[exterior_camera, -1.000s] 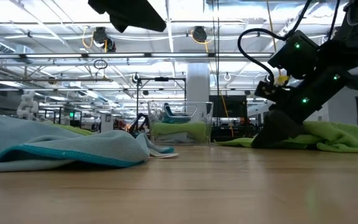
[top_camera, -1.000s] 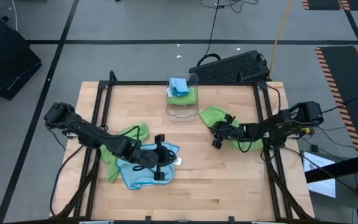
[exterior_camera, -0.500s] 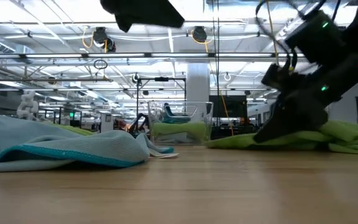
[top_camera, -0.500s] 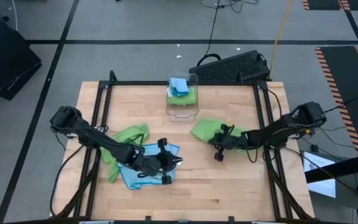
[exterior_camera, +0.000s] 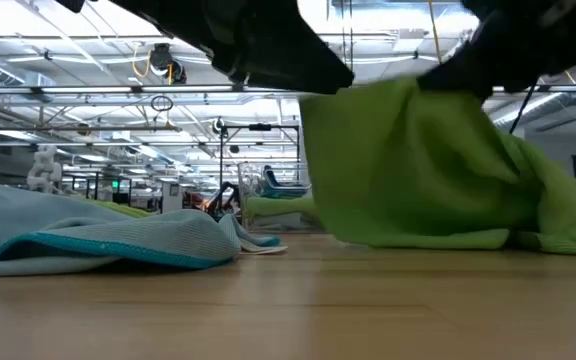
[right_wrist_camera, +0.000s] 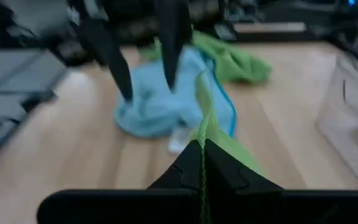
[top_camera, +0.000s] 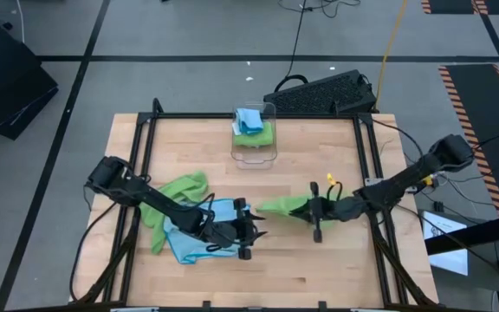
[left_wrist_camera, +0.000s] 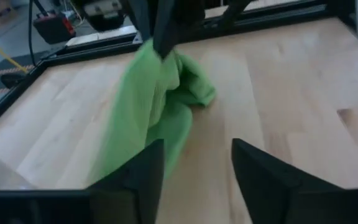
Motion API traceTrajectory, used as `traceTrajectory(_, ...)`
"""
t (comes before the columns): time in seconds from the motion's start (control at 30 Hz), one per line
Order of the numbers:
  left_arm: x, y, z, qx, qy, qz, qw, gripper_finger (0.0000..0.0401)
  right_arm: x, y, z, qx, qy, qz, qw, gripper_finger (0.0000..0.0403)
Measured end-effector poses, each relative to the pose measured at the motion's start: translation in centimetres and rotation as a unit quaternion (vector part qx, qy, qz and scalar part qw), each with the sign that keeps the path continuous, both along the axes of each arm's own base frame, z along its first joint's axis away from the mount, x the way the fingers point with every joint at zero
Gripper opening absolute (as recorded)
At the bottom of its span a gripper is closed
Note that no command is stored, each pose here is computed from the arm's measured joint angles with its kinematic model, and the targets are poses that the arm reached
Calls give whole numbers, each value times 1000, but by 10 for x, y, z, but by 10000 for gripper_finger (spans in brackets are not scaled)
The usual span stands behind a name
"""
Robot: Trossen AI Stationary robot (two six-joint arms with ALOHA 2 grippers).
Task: Fold microfiber towels
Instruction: Fold the right green towel
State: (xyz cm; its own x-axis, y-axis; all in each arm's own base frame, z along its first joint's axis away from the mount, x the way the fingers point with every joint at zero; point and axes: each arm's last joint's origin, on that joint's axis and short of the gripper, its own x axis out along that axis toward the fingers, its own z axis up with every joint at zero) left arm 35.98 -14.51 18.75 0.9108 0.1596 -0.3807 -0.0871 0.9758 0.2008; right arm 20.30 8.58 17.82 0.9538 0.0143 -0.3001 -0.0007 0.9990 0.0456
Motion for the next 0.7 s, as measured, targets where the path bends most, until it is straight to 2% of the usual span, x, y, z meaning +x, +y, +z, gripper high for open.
traceTrajectory(0.2, 1, 2, -4, -15, 1, 21, 1000, 235, -12, 14, 8, -28, -17, 52, 998, 2)
traceTrajectory(0.5, 3, 6, -4, -13, -3, 40, 999, 239, -19, 20, 11, -29, -19, 71, 997, 2)
traceTrajectory(0.7, 3, 5, -5, -58, -1, 31, 998, 239, -21, 23, 8, -33, -4, 80, 996, 2)
